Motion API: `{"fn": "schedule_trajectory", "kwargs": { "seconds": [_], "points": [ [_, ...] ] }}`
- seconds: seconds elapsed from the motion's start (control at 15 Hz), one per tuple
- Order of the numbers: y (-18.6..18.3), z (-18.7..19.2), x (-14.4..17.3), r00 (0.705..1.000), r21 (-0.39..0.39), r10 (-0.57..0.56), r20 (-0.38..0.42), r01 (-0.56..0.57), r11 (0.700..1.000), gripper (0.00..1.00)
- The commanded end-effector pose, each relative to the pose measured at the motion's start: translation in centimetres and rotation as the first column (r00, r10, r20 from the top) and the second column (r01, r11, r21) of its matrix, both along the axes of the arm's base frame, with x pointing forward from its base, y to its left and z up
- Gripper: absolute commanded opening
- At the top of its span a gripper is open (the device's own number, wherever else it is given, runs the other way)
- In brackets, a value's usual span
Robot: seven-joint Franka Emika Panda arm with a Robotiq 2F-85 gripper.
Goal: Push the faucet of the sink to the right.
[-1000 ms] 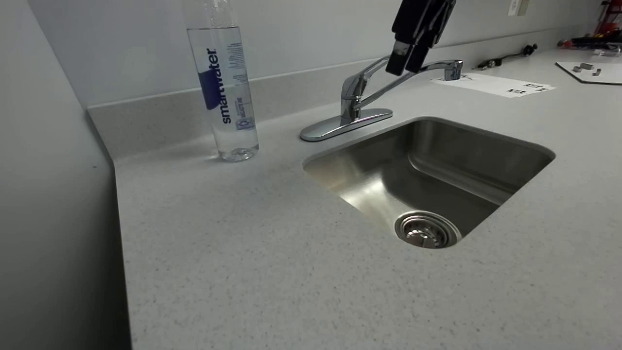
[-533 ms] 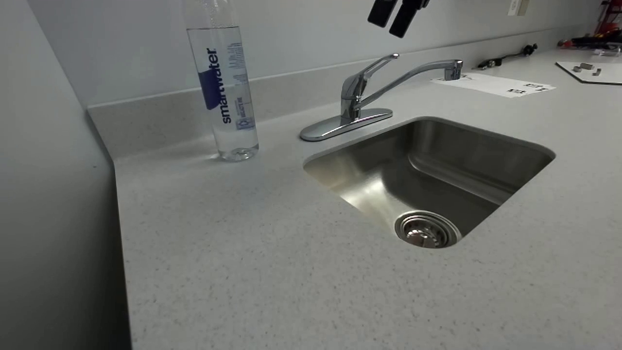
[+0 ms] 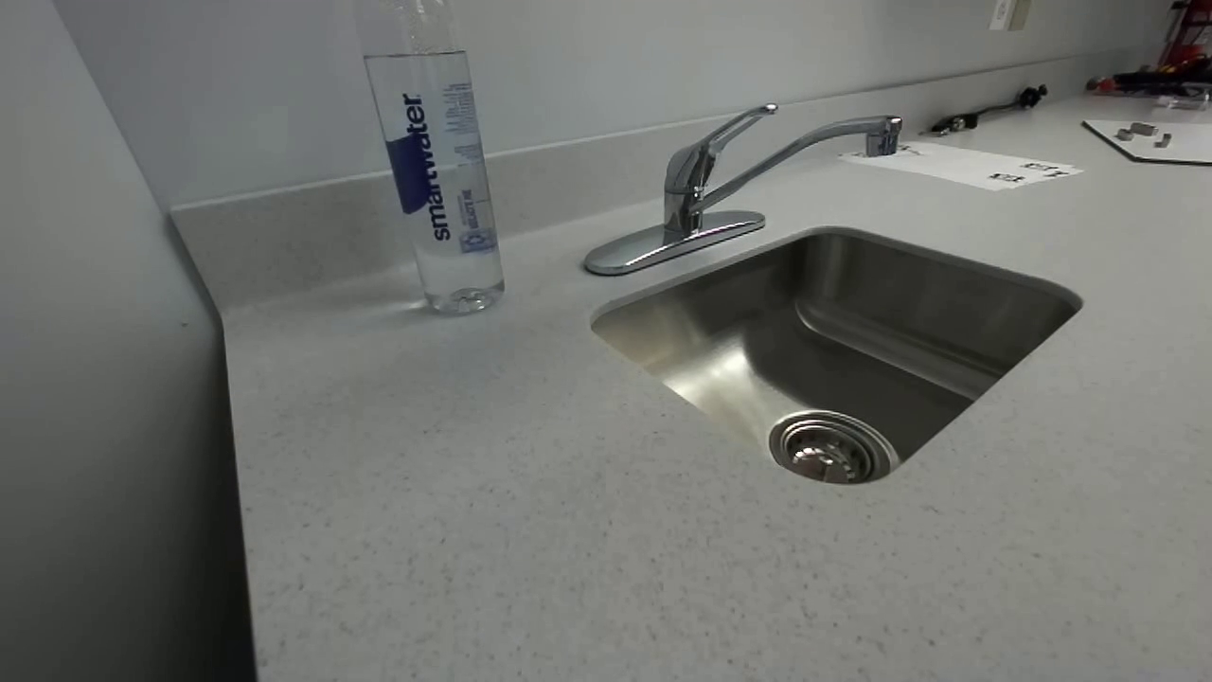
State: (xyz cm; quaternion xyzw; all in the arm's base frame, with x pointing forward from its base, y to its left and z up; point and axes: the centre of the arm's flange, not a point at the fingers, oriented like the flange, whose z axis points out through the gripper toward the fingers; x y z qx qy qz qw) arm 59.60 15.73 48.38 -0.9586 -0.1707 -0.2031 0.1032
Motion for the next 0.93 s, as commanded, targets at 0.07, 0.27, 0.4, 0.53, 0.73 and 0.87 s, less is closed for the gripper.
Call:
{"fn": "schedule_trajectory", "kwargs": {
  "seconds": [0.07, 0.27, 0.4, 0.53, 0.73, 0.87],
  "points": [
    [-1.2, 2.4, -1.3, 0.998, -0.085, -0.001, 0.061, 0.006, 0.996, 1.0],
    [-2.4, 4.1, -1.9, 0.996, -0.115, -0.016, 0.087, 0.026, 0.993, 1.0],
    [-3.3, 5.2, -2.3, 0.994, -0.129, -0.045, 0.102, 0.058, 0.99, 1.0],
    [-4.6, 6.3, -2.8, 0.99, -0.136, -0.078, 0.12, 0.095, 0.986, 1.0],
    [-6.4, 6.9, -3.7, 0.983, -0.142, -0.121, 0.138, 0.14, 0.98, 1.0],
    [-7.2, 6.8, -4.5, 0.982, -0.144, -0.136, 0.131, 0.155, 0.977, 1.0]
  ]
}}
